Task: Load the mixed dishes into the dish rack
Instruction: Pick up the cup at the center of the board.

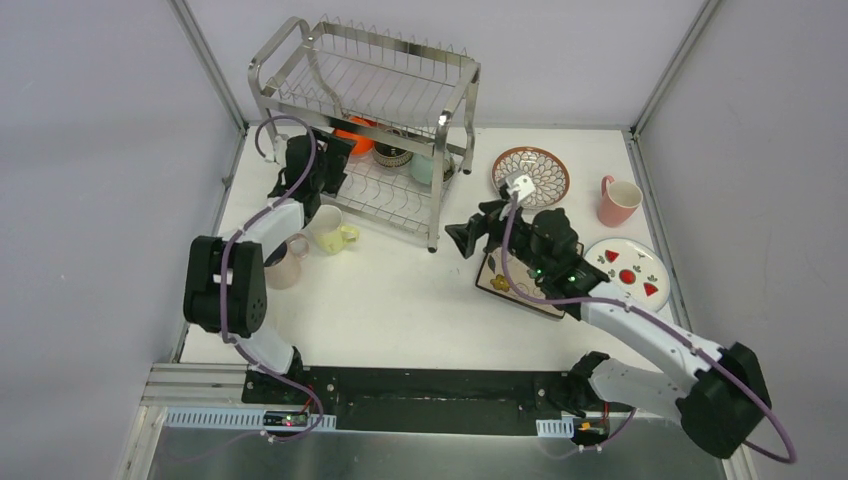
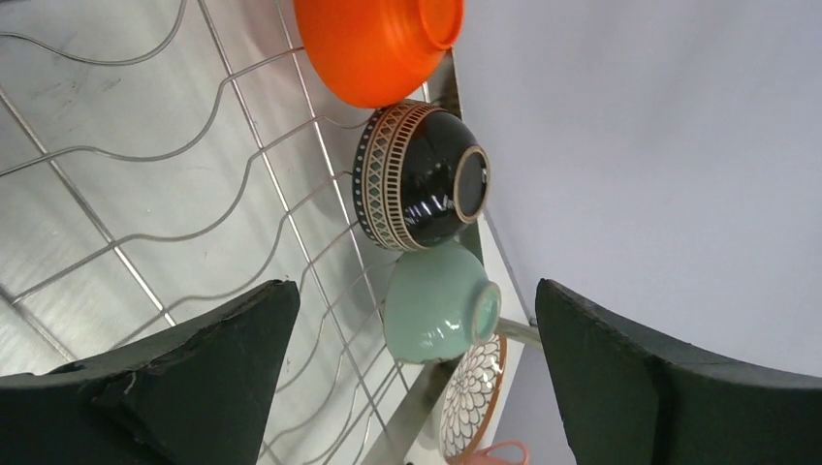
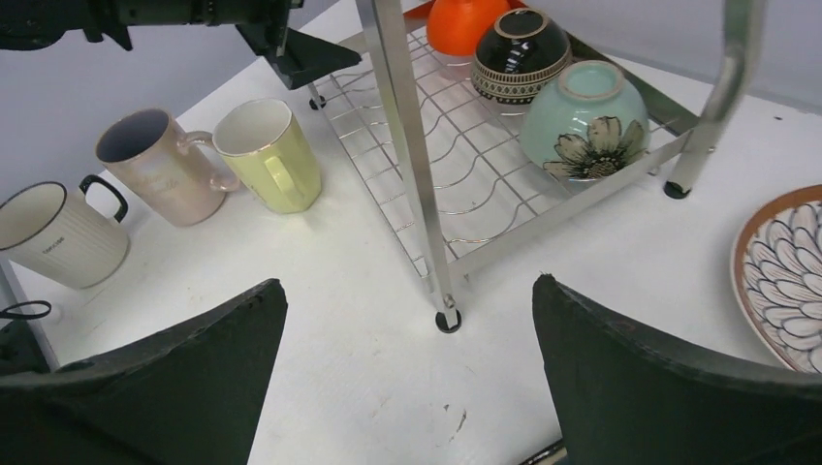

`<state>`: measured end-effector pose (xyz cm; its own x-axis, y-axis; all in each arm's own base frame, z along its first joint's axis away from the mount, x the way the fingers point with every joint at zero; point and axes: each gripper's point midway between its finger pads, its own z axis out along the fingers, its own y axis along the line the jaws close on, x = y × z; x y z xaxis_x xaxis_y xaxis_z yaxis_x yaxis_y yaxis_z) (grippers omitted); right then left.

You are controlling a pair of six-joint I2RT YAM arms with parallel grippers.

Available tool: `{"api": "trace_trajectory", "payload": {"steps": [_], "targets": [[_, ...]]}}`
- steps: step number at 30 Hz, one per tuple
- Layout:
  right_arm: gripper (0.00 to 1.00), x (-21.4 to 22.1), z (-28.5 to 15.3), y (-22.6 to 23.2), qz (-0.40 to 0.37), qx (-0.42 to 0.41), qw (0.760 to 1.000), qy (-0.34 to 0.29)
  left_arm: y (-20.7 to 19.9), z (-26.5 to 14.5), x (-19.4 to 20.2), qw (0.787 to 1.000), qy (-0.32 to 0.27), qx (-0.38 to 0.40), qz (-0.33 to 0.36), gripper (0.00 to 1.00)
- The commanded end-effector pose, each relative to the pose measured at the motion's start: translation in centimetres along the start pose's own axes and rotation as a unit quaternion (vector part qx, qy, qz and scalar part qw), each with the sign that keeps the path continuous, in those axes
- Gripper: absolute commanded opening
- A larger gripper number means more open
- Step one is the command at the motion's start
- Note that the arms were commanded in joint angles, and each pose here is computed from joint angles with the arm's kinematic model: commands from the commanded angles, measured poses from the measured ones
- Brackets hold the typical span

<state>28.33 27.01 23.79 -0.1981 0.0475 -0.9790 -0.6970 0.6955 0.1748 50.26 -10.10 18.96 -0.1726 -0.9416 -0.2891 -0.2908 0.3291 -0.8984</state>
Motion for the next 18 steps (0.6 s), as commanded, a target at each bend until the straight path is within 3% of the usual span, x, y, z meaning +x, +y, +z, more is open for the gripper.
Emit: {"api": "trace_trajectory", "payload": {"steps": [1, 5, 6, 8, 12, 18], "targets": [[1.00, 0.0, -3.5, -1.1, 0.018, 0.050, 0.998, 0.028, -1.5, -3.6, -0.9, 0.999, 0.008, -0.003, 0.049, 0.99], [1.00, 1.5, -5.8, -1.1, 0.023, 0.062, 0.993, 0.093, -1.2, -5.8, -1.2, 0.996, 0.016, -0.025, 0.085, 0.99], [1.00, 1.5, -6.4, -3.4, 0.069, 0.147, 0.983, 0.087, -1.0, -6.3, -1.2, 0.994, 0.019, -0.032, 0.098, 0.99], [1.00, 2.0, -7.4, -4.3, 0.092, 0.185, 0.973, 0.101, -0.4, -7.6, -1.2, 0.989, 0.027, -0.047, 0.134, 0.99], [1.00, 3.1, -8.8, -4.2, 0.105, 0.194, 0.967, 0.124, 1.9, -10.3, -0.7, 0.977, 0.053, -0.069, 0.194, 0.99], [1.00, 2.9, -10.7, -2.7, 0.147, 0.183, 0.961, 0.149, 4.3, -13.4, -3.0, 0.944, 0.015, -0.098, 0.314, 0.99]]}}
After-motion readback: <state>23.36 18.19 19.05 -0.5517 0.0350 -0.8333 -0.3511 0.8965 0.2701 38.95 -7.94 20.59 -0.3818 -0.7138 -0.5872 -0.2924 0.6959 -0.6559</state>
